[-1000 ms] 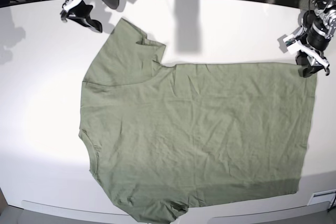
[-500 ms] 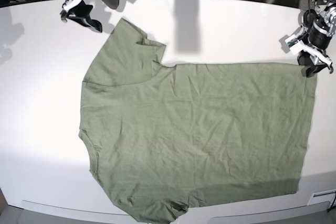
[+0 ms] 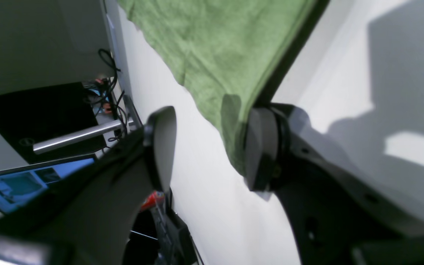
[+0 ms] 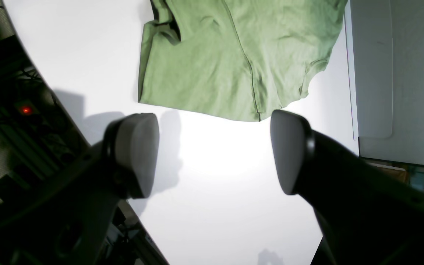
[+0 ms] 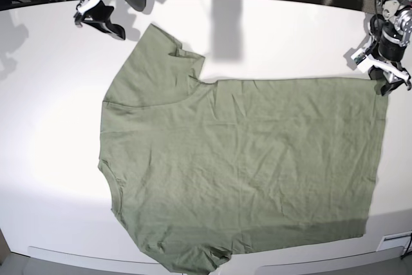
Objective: Fold the T-shirt properly
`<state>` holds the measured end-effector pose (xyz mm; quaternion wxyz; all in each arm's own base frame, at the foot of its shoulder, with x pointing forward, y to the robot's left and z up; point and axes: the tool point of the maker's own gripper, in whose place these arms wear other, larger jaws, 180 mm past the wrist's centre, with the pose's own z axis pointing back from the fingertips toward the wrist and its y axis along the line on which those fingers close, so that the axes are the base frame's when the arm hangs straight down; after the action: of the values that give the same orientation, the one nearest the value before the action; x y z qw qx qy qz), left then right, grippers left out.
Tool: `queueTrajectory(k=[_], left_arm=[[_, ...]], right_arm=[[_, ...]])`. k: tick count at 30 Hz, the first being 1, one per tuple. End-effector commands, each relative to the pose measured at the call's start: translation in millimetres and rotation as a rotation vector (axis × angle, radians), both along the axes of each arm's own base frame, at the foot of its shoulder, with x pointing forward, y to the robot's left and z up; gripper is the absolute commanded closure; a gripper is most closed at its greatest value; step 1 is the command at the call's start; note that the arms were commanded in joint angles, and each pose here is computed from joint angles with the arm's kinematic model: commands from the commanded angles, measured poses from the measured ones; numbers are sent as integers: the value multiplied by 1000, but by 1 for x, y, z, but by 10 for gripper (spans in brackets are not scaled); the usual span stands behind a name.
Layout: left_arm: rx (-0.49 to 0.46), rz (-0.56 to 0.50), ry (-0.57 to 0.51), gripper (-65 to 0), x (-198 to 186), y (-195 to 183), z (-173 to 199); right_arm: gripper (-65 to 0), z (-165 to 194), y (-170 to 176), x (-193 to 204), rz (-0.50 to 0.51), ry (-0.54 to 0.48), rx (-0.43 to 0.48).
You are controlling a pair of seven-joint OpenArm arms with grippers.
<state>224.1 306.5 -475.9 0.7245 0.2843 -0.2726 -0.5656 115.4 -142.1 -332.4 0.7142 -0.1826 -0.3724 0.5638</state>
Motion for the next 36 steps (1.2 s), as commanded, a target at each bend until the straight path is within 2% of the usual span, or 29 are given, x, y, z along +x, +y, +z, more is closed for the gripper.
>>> queueTrajectory(k=[1,6,12,18,26,31,36], left_arm=[[83,46,169,-294,-43,18,-30],[81,39,204,-285,-46,17,-34],[145,9,200,-121,-44,23,-31],[186,8,200,-5,-42,41,-22],[228,19,202,0,-41,56,-16],[244,-13,230,0,-39,61,-8],[210,-28,230,0,-29,60,7]], right_arm=[[-467,8,2,3,3,-27,13],[-467,8,2,3,3,-27,13],[-466,8,2,3,3,-27,13],[-467,8,2,3,3,-27,13],[-466,5,-4,2,-21,-15,-12],[-466,5,-6,2,-26,-13,-17],[-466,5,-7,2,-33,-10,-22]])
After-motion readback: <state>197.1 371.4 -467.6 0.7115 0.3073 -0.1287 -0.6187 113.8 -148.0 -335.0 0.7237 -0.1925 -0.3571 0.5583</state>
